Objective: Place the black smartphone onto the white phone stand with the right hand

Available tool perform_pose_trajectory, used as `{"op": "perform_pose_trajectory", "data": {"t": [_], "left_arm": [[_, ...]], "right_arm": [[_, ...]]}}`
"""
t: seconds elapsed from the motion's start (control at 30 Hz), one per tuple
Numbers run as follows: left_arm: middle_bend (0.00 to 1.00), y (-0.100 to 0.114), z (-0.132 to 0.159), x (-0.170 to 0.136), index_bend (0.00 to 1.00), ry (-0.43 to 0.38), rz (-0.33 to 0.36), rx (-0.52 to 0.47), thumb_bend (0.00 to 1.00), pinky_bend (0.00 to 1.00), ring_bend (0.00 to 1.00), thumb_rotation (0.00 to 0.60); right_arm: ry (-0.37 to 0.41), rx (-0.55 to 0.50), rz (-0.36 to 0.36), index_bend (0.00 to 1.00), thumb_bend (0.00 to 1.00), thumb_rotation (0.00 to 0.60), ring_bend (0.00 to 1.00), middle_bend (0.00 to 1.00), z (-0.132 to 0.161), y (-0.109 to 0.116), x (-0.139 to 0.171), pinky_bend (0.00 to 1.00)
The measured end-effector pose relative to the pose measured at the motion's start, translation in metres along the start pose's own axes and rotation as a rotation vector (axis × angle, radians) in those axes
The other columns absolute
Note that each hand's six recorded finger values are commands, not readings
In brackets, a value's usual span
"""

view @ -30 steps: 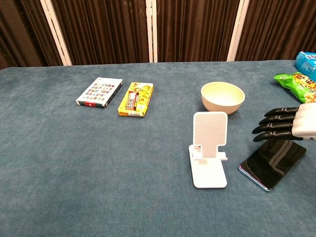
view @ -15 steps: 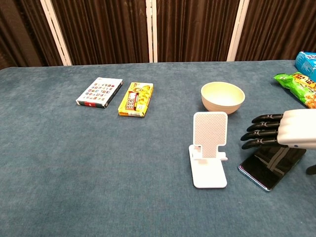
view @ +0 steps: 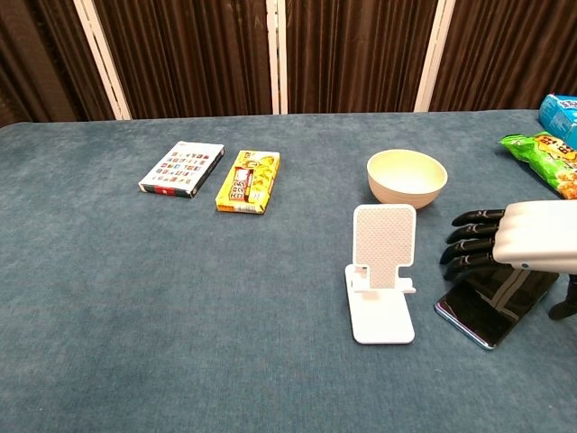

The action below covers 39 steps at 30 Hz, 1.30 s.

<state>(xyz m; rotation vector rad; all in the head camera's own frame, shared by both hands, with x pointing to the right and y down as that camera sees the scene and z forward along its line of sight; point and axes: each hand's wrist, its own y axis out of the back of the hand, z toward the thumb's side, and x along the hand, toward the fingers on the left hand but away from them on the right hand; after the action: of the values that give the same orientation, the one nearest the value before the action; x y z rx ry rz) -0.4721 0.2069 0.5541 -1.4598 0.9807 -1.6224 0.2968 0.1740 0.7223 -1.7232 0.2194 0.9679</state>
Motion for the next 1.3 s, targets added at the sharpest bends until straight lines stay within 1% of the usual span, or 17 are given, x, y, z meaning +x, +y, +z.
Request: {"op": "perform_pose_trajectory", "data": {"t": [0.1,0.2,0.4,0.63,0.73,0.83,0.93,1.13,1.23,1.3], "left_arm": [[0.00,-0.001,0.000,0.000,0.00,-0.001,-0.003,0.001,0.00,0.00,0.00,0.600],[0.00,-0.001,0.001,0.000,0.00,-0.002,-0.003,0.002,0.00,0.00,0.00,0.600],[0.00,-0.001,0.002,0.000,0.00,-0.005,-0.004,0.001,0.00,0.00,0.00,0.600],[0.00,0.001,0.002,-0.002,0.00,-0.010,0.000,-0.008,0.00,0.00,0.00,0.600],[0.00,0.003,0.002,-0.002,0.00,-0.013,0.002,-0.015,0.00,0.00,0.00,0.600],[0.00,0.004,0.001,-0.003,0.00,-0.015,0.003,-0.021,0.00,0.00,0.00,0.600],[0.00,0.005,0.001,-0.004,0.00,-0.017,0.005,-0.028,0.00,0.00,0.00,0.600],[0.00,0.009,-0.001,-0.006,0.00,-0.020,0.015,-0.043,0.00,0.00,0.00,0.600],[0.00,0.011,-0.001,-0.007,0.00,-0.021,0.019,-0.044,0.00,0.00,0.00,0.600],[0.00,0.011,-0.001,-0.007,0.00,-0.021,0.019,-0.041,0.00,0.00,0.00,0.600]], "right_arm": [[-0.001,-0.002,-0.017,0.56,0.40,0.600,0.34,0.52,-0.001,0.002,0.001,0.26],[-0.004,0.003,-0.037,0.57,0.44,0.600,0.36,0.54,-0.003,0.005,0.003,0.28],[-0.008,0.033,-0.094,0.57,0.44,0.600,0.37,0.54,-0.007,0.011,0.012,0.31],[-0.015,0.110,-0.164,0.57,0.44,0.600,0.37,0.54,-0.011,0.021,0.029,0.31],[-0.021,0.161,-0.200,0.56,0.45,0.600,0.37,0.54,-0.013,0.029,0.039,0.31],[-0.027,0.224,-0.239,0.54,0.45,0.600,0.37,0.53,-0.015,0.038,0.051,0.32],[-0.024,0.306,-0.280,0.55,0.45,0.600,0.38,0.54,-0.014,0.048,0.063,0.33],[-0.022,0.512,-0.367,0.54,0.45,0.600,0.38,0.54,-0.012,0.069,0.082,0.33],[-0.032,0.627,-0.409,0.54,0.45,0.600,0.38,0.54,-0.012,0.082,0.087,0.33],[-0.045,0.697,-0.442,0.54,0.44,0.600,0.38,0.54,-0.011,0.094,0.088,0.33]]}}
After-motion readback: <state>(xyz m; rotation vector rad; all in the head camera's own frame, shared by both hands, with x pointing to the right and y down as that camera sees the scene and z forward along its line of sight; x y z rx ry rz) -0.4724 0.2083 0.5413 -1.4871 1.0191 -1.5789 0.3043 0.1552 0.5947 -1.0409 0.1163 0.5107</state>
